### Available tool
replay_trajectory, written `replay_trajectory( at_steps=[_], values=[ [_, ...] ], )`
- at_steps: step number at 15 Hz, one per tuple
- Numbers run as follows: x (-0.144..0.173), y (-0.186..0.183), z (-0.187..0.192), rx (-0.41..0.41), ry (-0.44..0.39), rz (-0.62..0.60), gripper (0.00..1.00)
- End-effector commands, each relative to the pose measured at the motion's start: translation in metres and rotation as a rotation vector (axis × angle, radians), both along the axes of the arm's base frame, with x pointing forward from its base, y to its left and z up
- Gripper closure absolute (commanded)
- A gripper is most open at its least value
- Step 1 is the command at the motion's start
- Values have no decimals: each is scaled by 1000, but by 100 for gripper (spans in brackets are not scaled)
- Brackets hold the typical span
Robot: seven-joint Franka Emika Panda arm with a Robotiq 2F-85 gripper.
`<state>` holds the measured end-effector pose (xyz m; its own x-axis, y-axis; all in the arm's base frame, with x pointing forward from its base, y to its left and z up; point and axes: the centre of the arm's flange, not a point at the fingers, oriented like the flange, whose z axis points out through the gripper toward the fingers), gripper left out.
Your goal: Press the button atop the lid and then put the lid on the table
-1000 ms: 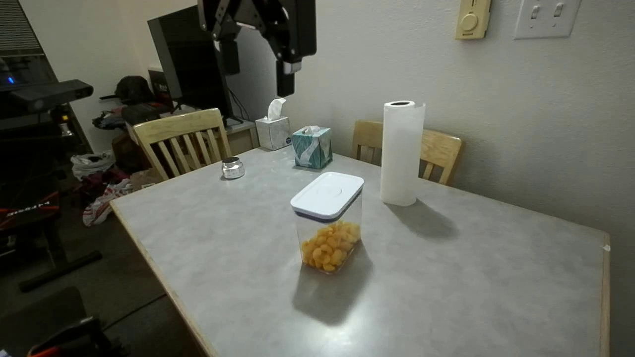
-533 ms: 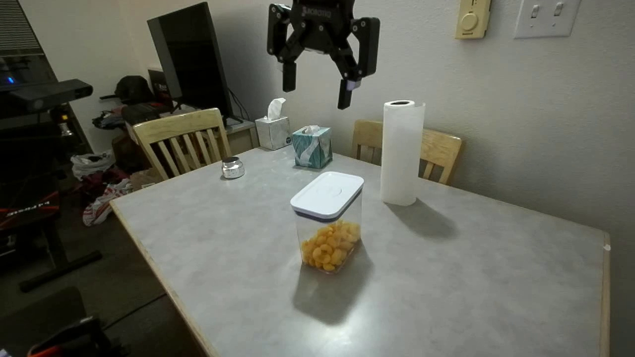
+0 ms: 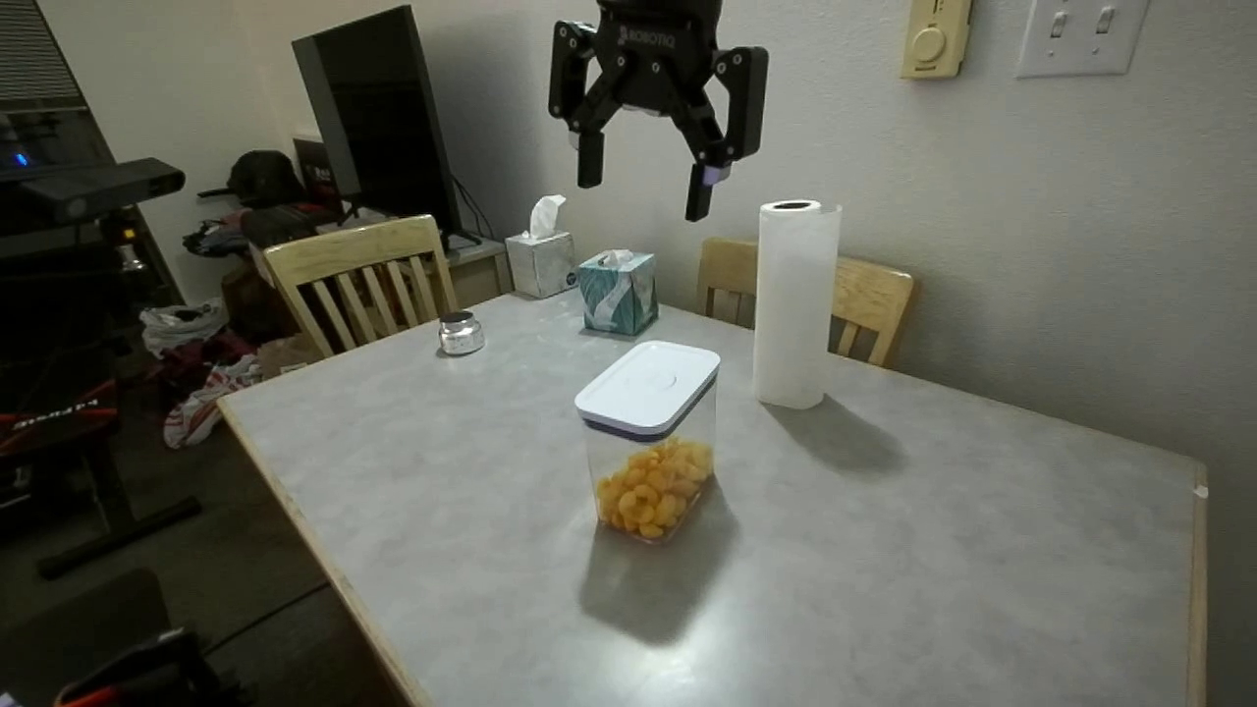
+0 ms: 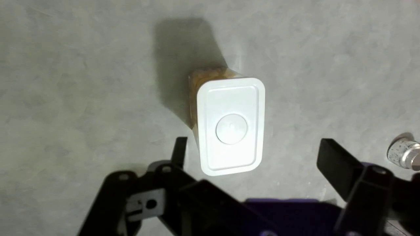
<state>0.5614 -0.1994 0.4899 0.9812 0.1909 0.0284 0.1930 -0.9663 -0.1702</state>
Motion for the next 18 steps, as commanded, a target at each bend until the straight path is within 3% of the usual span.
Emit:
replay_trajectory(
  at_steps=[1, 18],
  values=[
    [11, 1, -6, -13, -12, -3, 0],
    [138, 2, -96, -69, 124, 104, 0]
  ],
)
